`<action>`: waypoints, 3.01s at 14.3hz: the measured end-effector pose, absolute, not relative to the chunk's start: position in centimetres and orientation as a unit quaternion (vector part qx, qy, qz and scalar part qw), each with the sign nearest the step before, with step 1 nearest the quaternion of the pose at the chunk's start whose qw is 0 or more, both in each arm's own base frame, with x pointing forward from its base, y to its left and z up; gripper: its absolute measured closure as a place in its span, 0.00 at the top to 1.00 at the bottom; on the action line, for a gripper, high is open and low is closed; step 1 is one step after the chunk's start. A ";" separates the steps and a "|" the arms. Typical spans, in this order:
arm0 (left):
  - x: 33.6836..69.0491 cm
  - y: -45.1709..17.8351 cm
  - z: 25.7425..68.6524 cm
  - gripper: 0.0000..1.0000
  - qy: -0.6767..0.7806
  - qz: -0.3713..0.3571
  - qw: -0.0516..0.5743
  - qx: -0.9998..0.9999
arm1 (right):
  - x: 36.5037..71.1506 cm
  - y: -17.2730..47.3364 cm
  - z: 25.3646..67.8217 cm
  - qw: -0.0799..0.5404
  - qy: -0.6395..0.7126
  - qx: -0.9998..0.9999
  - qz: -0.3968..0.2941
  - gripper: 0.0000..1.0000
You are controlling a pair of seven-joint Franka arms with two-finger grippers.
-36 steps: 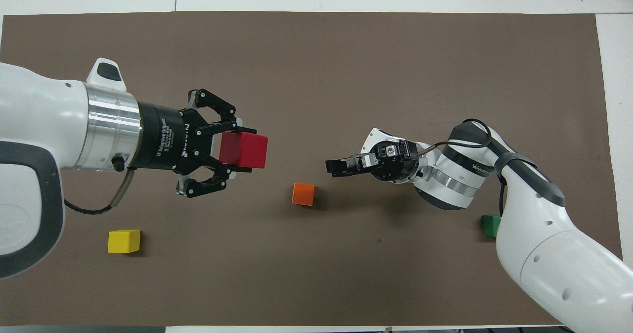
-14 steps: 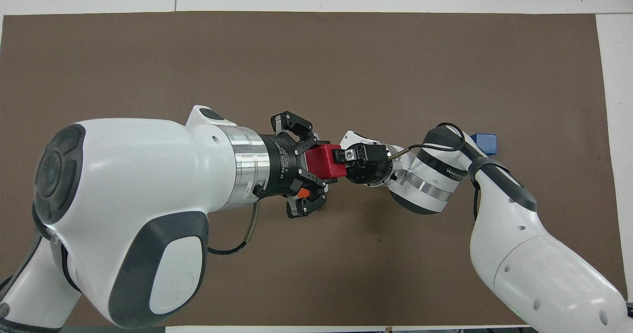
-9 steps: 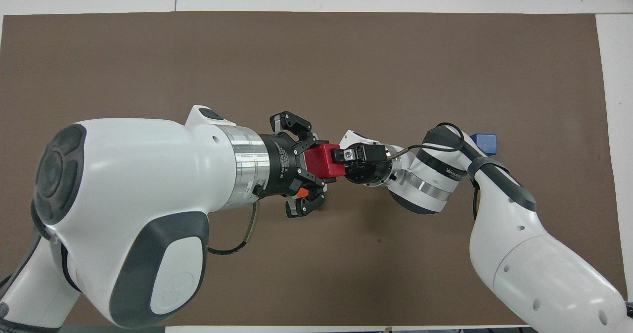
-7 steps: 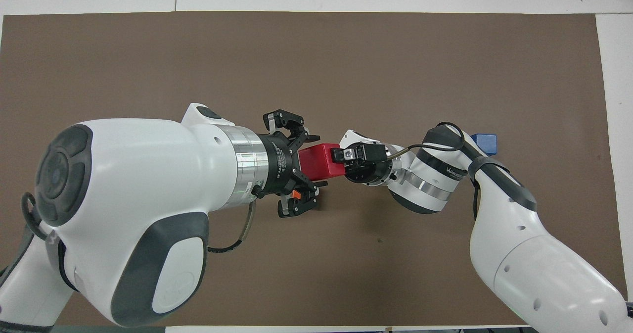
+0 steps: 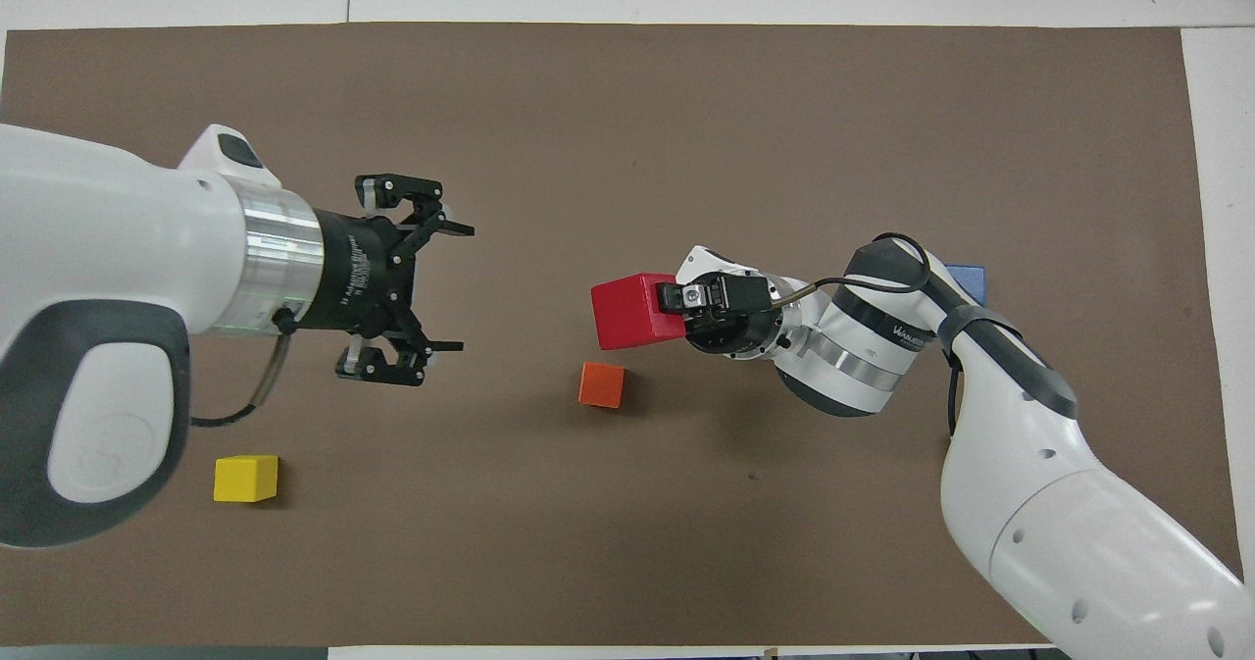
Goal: Transfer red block to right arm and stack on blue block
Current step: 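Open the left gripper and withdraw it while the right gripper pulls away, then carry the red cube with the right gripper and lower it onto the blue cube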
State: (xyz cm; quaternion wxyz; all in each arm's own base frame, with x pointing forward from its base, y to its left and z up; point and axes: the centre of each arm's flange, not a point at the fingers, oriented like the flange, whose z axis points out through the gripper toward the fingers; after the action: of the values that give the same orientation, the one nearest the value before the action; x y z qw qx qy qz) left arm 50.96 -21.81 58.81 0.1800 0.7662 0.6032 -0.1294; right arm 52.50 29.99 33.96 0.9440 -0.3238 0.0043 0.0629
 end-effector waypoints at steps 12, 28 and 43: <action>56.9 -2.8 56.8 1.00 0.160 0.036 -0.016 0.986 | 55.7 22.6 43.4 0.777 0.023 -0.627 0.055 0.56; 57.2 -1.4 58.9 1.00 0.004 -0.009 -0.049 0.999 | 57.3 9.2 52.7 0.235 -0.060 -0.970 0.033 0.56; 57.6 -3.5 60.1 1.00 -0.007 0.019 -0.013 1.000 | 57.4 3.7 41.0 -0.038 0.042 -0.998 -0.036 0.56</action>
State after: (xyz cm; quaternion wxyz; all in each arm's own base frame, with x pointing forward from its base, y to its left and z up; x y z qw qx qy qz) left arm 57.60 -3.55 60.10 -0.0129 0.9997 -0.0068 0.0190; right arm 57.44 3.66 40.96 -0.0379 -0.9977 0.0418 -0.0364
